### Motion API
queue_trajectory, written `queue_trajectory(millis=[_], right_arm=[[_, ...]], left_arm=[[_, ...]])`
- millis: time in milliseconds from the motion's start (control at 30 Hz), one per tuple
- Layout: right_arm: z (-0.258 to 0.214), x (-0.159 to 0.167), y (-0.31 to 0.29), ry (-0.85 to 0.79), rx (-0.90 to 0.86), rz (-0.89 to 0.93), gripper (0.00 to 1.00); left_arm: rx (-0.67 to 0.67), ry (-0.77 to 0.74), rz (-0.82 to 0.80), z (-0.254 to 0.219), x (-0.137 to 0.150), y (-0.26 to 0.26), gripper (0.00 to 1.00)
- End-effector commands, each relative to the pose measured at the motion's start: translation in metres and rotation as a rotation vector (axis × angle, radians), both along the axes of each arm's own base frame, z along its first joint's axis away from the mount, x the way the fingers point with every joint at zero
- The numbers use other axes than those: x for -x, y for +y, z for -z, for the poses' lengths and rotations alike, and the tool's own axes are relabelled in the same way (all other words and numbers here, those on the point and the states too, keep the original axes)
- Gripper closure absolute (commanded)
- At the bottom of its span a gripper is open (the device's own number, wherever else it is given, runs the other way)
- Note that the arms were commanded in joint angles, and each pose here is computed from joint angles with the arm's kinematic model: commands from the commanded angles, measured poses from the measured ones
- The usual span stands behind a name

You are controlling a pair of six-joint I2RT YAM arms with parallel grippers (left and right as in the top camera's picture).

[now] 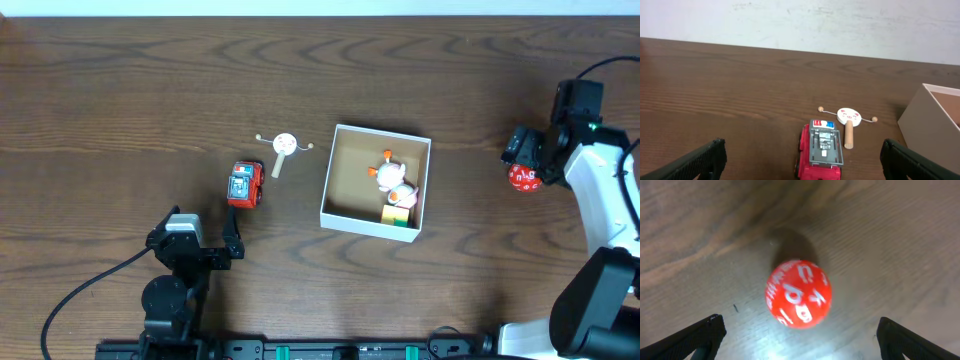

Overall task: Pack container
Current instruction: 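Move the right gripper to the red ball and grasp it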

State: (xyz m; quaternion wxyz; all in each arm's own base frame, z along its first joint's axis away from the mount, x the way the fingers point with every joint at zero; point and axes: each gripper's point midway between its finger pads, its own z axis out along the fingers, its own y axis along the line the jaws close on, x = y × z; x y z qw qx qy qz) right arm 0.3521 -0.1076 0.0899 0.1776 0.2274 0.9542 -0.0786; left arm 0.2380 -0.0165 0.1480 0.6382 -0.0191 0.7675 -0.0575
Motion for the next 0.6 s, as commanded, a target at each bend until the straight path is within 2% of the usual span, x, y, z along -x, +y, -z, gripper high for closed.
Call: queue_trajectory(millis=[0, 400, 567], right_arm=[[0.014, 0.002, 0.004, 0.009, -0.01, -0.076, 0.01], [0.055, 0.007, 0.003, -0.052, 0.002, -0.06, 0.01], [0.058, 0.006, 0.002, -0.065, 0.012, -0.068, 0.01]], left_arm=[[-0.016, 0.028, -0.01, 0.009, 0.001, 0.003, 0.02], [-0.016, 0.028, -0.01, 0.009, 0.001, 0.003, 0.02], [-0.016, 0.028, -0.01, 0.009, 0.001, 0.003, 0.02]])
